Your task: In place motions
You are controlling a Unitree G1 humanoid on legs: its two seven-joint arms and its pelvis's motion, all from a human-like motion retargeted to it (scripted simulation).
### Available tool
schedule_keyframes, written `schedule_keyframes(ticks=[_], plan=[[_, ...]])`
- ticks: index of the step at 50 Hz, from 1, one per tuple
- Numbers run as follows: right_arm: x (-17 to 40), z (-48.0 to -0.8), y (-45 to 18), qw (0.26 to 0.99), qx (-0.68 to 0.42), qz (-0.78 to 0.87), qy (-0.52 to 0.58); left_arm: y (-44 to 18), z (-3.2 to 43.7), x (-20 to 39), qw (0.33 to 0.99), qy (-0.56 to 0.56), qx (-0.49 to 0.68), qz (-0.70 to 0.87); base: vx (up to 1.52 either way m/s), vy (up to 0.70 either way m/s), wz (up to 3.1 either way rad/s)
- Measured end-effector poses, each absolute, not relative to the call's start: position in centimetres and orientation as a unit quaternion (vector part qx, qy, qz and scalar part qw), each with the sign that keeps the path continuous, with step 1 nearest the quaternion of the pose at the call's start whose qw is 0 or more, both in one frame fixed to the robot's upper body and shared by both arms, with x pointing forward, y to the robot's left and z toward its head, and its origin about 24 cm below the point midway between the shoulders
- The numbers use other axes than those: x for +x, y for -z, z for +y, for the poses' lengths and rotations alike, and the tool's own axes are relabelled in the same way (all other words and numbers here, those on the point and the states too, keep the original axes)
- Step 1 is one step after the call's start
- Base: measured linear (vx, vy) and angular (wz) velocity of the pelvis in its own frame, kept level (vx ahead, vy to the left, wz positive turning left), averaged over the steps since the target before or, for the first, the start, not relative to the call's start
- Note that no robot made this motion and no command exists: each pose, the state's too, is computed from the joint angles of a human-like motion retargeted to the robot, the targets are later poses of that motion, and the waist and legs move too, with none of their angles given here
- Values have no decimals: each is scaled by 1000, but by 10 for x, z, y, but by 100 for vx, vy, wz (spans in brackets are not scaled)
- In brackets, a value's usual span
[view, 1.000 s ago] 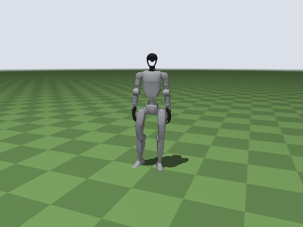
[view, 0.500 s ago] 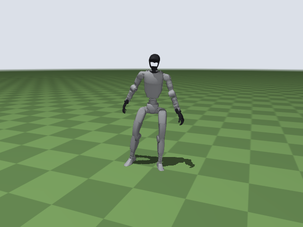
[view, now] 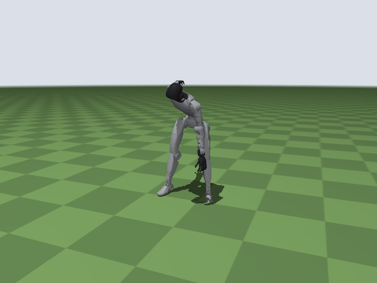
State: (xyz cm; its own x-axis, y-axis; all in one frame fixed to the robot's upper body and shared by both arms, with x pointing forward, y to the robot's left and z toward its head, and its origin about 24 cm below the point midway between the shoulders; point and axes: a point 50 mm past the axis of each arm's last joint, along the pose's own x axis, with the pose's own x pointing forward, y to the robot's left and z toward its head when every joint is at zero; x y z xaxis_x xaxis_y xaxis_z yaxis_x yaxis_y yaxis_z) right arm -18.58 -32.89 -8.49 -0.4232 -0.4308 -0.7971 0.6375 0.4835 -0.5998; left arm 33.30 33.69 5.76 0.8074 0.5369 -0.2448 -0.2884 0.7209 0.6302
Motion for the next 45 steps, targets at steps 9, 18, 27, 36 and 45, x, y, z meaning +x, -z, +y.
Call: schedule_keyframes(ticks=[9,18,27,36,45], plan=[[-139,-345,98,574,28,642,508,-77,364,325,868,-252,368,218,-3,12,-60],[-56,-363,110,650,-24,582,488,-67,405,288,873,-210,287,335,14,31,-43],[-49,-370,106,641,-41,566,517,-1,400,238,842,-238,307,374,3,6,38],[-14,-424,69,674,-97,539,495,64,430,41,709,-292,304,566,-4,7,90],[4,-484,2,666,-267,519,464,25,388,-213,474,-405,235,746,-11,13,137]])
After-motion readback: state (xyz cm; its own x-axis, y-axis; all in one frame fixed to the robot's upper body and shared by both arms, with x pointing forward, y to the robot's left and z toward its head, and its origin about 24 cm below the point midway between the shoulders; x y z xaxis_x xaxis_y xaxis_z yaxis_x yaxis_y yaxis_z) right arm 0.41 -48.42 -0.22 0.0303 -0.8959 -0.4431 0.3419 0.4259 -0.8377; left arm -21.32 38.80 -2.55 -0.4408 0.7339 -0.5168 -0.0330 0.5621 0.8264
